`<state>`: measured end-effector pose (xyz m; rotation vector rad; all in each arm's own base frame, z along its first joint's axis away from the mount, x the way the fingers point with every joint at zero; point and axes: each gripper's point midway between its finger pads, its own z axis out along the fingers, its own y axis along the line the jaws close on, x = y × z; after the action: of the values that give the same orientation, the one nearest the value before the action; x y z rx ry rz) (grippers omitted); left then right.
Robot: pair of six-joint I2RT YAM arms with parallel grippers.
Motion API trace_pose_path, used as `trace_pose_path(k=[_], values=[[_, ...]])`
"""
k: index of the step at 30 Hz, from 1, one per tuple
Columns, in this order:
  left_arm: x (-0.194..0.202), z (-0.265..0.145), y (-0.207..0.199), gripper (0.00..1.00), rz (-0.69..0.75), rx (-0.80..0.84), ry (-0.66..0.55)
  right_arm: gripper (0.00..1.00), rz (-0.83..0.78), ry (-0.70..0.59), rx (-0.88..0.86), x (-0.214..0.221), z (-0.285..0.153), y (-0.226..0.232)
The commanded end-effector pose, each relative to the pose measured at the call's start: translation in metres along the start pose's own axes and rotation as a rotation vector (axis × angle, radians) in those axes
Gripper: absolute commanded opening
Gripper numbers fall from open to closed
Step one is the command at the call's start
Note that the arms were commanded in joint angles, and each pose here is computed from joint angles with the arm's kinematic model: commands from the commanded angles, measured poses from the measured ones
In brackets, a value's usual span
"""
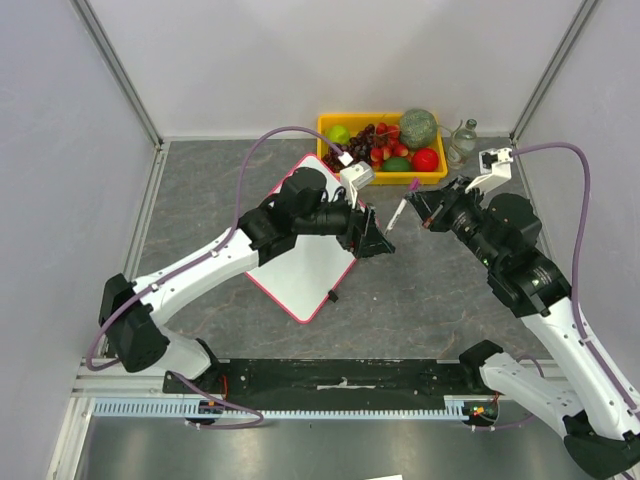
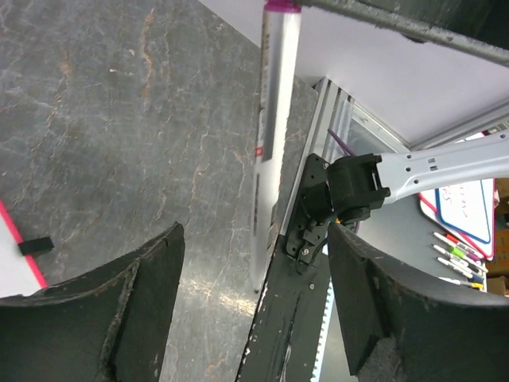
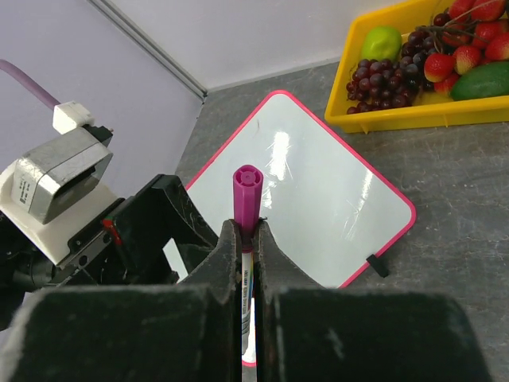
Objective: Write a sentence on the whiteboard
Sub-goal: Pass from the right arm to the left
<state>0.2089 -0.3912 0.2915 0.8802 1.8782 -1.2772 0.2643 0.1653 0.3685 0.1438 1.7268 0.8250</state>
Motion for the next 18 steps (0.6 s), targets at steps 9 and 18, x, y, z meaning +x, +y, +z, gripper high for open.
trace_pose_path(k=[9, 18], values=[[-0.027, 0.008, -0.022, 0.02, 0.019, 0.072, -0.068, 0.1, 0.03, -0.071, -0.013, -0.021, -0.003, 0.008], [-0.032, -0.016, 0.003, 0.02, 0.01, -0.098, -0.089, 0.98, -0.076, -0.025, -0.077, -0.023, 0.0, 0.021]])
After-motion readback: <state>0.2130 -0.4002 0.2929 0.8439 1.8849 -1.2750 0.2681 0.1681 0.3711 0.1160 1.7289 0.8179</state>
